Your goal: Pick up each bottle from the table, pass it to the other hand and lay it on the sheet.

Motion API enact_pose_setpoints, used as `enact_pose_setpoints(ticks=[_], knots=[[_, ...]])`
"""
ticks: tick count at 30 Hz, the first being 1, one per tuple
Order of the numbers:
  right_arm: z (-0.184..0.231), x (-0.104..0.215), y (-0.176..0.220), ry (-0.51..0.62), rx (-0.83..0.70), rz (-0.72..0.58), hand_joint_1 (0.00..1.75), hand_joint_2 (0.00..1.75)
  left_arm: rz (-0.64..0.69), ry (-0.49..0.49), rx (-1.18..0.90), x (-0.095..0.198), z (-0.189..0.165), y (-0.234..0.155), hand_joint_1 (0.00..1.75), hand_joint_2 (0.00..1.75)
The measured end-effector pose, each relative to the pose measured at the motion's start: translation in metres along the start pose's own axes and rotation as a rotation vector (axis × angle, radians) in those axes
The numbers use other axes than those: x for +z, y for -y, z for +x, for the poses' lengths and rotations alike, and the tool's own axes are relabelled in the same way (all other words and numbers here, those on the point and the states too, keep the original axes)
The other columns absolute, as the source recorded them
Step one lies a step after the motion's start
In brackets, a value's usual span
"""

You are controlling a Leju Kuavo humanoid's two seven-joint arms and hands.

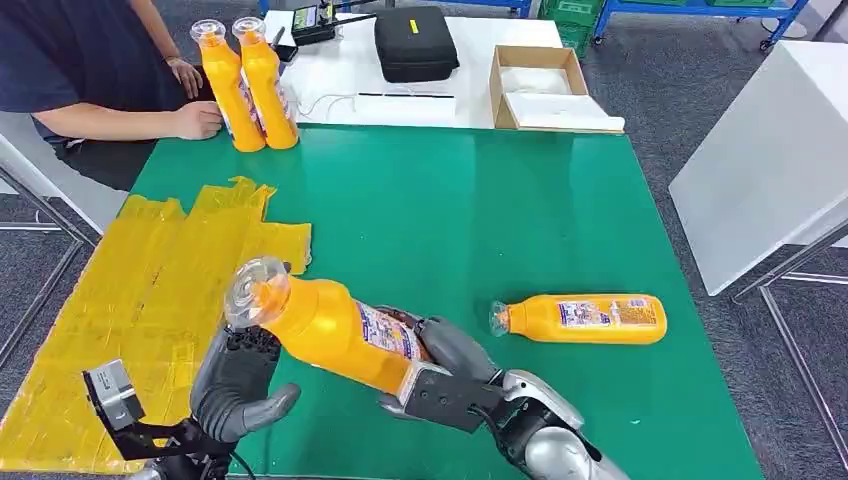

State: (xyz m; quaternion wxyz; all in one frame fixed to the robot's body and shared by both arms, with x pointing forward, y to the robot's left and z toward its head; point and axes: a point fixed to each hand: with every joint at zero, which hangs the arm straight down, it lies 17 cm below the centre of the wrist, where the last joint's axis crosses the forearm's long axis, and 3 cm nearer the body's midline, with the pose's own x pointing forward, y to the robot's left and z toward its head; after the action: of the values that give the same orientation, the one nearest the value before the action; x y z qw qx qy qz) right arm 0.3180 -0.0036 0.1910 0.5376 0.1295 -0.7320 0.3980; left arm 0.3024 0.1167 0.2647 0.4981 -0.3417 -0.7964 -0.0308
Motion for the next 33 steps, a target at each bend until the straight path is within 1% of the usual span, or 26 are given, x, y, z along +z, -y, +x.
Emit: enact_pose_setpoints(ticks=[14,17,27,33], knots=[[0.000,0.001,0.002,0.001,-0.002,-0.008,1.75,1.75,-0.004,-0.001,0.001,0.000,0.000,0.001,0.00,1.75],[0.008,-0.002,-0.002,0.026,-0.012,0.005,1.75,1.75,-0.007,-0.008,0.007,0.000,-0.002,0.003,0.00,1.75],[0.042,-0.010,-0.047,0.109,-0.004,0.185,1.75,1.75,-0.010,-0.015,0.015,-0.002,-0.003,0.003,0.00,1.75],[0.055,-0.015,-0.061,0.136,0.035,0.256,1.75,1.75,-0.022,-0.004,0.022,0.000,-0.001,0.006,0.00,1.75]])
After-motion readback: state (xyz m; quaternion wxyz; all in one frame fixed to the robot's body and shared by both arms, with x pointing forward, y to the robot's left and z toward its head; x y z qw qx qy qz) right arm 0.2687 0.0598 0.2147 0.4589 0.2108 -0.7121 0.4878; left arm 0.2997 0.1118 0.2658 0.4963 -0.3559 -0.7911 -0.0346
